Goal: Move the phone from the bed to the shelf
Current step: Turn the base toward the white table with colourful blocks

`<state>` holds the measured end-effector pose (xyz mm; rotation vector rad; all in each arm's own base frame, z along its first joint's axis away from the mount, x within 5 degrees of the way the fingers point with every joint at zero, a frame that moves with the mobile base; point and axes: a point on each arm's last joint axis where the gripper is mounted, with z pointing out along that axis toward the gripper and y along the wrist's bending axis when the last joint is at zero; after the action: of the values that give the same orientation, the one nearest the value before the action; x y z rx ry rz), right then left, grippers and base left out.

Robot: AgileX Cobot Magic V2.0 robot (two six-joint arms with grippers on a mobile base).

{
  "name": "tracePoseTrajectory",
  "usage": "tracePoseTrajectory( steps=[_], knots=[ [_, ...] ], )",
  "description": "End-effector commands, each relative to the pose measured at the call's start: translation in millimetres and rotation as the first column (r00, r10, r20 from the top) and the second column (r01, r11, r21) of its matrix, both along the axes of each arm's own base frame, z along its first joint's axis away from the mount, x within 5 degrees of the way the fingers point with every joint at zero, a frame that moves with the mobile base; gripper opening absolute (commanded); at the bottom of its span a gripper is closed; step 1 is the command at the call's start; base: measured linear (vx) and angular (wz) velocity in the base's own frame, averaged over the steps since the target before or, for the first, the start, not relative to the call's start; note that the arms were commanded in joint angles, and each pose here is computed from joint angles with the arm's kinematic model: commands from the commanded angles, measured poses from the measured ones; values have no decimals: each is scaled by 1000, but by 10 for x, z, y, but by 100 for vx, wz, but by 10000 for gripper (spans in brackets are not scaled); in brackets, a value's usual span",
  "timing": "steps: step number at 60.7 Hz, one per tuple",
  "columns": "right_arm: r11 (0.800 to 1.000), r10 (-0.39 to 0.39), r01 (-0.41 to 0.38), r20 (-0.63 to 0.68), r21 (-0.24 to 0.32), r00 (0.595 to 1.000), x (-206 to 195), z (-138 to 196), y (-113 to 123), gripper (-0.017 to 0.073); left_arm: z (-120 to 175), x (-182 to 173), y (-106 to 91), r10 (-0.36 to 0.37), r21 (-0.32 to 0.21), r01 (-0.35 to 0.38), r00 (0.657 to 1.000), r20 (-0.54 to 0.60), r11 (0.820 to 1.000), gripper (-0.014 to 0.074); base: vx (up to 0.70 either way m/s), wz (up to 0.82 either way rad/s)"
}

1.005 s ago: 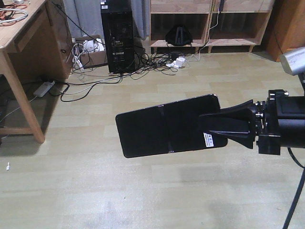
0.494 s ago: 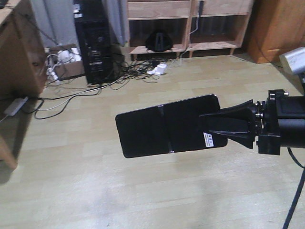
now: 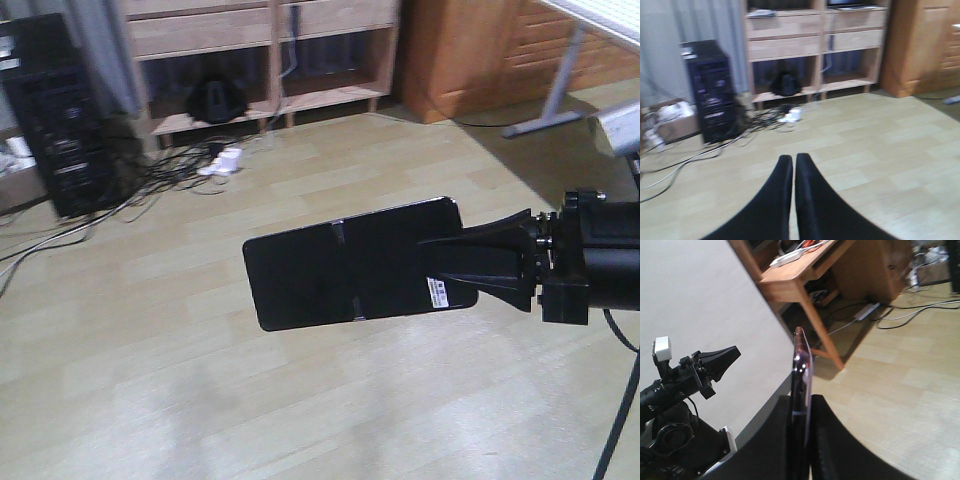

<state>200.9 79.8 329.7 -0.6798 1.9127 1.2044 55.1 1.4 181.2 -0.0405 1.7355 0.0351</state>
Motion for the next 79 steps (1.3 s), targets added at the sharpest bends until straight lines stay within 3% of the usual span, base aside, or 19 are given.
tracePoseTrajectory(
  steps=[1, 79],
  knots=[
    [992, 53, -59, 50, 111, 997, -76, 207, 38, -4, 60, 5, 6, 6, -8, -6, 997, 77, 1000, 1, 21, -58],
    [992, 53, -59, 50, 111, 997, -76, 207, 38, -4, 60, 5, 6, 6, -8, -6, 997, 77, 1000, 1, 21, -51]
  ],
)
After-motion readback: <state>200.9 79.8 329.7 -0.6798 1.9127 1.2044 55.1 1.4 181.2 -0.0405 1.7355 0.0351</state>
